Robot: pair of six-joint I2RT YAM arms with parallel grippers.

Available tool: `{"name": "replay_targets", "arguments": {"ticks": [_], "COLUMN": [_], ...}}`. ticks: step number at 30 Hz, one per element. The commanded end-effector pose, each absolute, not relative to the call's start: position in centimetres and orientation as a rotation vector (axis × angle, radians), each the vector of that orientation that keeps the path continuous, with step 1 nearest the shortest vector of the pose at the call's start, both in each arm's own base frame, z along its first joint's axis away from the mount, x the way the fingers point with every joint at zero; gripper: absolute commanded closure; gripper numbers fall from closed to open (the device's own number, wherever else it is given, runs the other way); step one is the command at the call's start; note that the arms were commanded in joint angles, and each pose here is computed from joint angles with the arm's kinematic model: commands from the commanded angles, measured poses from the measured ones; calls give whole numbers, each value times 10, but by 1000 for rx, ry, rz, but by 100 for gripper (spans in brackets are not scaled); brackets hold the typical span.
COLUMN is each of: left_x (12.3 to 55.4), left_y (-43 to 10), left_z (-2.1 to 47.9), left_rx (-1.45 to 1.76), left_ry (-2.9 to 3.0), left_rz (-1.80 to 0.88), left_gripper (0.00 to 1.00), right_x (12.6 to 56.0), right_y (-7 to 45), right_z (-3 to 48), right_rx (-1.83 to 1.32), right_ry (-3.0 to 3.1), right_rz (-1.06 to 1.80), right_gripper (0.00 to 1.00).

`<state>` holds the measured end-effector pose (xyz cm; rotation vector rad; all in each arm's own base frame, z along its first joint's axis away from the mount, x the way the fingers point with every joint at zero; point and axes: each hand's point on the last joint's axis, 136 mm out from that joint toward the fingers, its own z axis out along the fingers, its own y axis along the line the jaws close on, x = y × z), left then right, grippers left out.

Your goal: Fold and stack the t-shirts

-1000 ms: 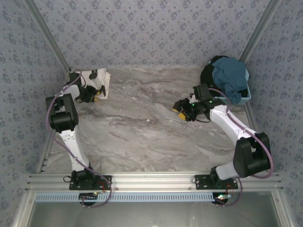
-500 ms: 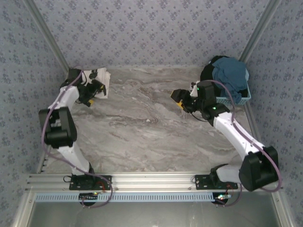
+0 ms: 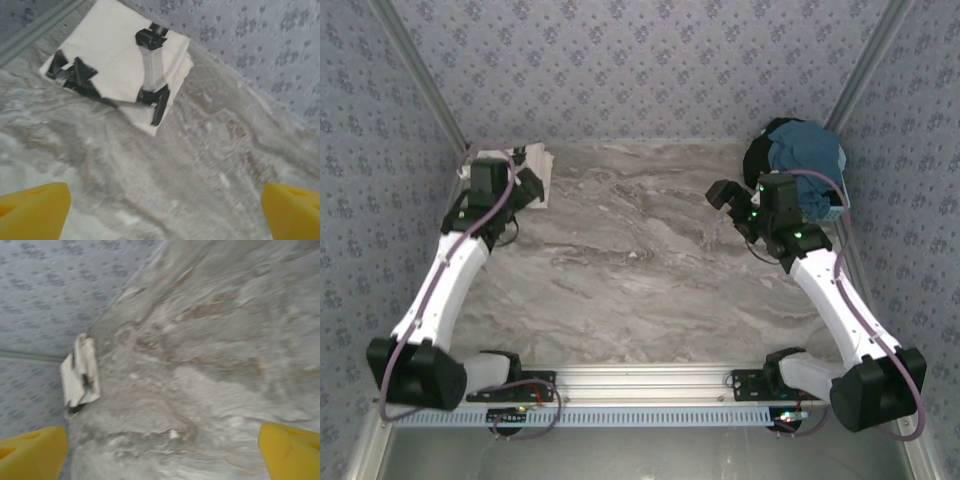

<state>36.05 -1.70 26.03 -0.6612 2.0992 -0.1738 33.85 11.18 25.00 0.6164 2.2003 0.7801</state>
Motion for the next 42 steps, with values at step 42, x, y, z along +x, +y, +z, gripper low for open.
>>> {"name": "replay_targets", "arguments": {"ticks": [42], "left_x": [390], "left_y": [40], "left_z": [91], "left_rx": [-234], "left_ry": [1924], "left_rz": [153], "left_gripper": [2], "right_x": [383], "right_y": [-40], "right_z": [86], "right_rx": [180], "right_ry": [1903], "right_rz": [-166], "right_gripper": [0]}}
